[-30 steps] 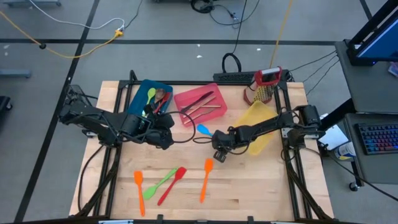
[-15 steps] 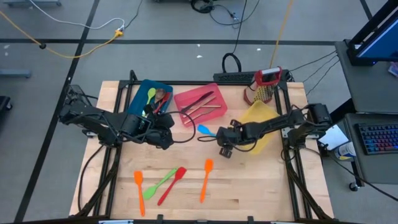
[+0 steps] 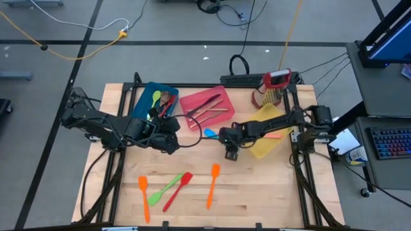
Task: Pick & Place Kitchen Items
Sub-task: Put the blue spatula into the yellow bin
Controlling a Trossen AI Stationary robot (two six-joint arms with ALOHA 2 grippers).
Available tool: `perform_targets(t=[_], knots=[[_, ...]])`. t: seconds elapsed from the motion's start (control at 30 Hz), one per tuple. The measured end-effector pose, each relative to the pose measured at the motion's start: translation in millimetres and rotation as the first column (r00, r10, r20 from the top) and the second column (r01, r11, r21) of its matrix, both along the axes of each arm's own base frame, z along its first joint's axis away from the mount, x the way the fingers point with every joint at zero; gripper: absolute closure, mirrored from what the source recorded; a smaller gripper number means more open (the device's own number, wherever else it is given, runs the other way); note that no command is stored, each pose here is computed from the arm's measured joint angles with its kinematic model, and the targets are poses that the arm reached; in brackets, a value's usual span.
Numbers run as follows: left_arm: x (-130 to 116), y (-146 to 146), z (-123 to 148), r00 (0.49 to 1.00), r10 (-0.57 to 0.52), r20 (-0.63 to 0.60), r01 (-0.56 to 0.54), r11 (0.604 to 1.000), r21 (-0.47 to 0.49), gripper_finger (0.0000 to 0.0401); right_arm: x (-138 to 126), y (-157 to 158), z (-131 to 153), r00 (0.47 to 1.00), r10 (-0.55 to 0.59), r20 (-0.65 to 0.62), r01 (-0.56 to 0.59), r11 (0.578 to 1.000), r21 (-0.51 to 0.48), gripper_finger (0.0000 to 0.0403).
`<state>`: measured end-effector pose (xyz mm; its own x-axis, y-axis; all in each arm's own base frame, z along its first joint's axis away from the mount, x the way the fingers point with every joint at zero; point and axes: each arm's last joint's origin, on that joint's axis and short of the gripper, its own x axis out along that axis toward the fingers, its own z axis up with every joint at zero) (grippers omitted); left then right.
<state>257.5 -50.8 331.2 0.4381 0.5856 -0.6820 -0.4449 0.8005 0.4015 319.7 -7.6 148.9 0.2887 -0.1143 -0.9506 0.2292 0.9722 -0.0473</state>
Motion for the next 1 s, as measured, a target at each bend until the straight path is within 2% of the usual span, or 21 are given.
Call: perform_targets(t=[0.23,0.33,0.5,0.8,1.0], knots=[[0,0,0,1.000,-0.003,-0.003,0.003,1.000,0.002,0.0265,10,-8,37,0.994,0.069,-0.080,-0.073,0.996,-0.047,0.0243],[0,0,0,1.000,-0.011,-0.010,0.011,1.000,0.007,0.0265,10,-7,46,0.988,0.099,-0.121,-0.104,0.994,-0.037,0.0243],[0,0,0,1.000,-0.013,-0.012,0.013,1.000,0.009,0.0265,13,-4,50,0.989,0.122,-0.084,-0.120,0.992,0.030,0.0244],[0,0,0,1.000,-0.015,-0.012,0.015,1.000,-0.006,0.0265,24,-4,4,0.949,0.210,-0.235,-0.204,0.978,0.051,0.0248],[0,0,0,1.000,-0.017,-0.013,0.017,1.000,-0.009,0.0265,25,-7,-8,0.941,0.192,-0.278,-0.173,0.981,0.092,0.0248]])
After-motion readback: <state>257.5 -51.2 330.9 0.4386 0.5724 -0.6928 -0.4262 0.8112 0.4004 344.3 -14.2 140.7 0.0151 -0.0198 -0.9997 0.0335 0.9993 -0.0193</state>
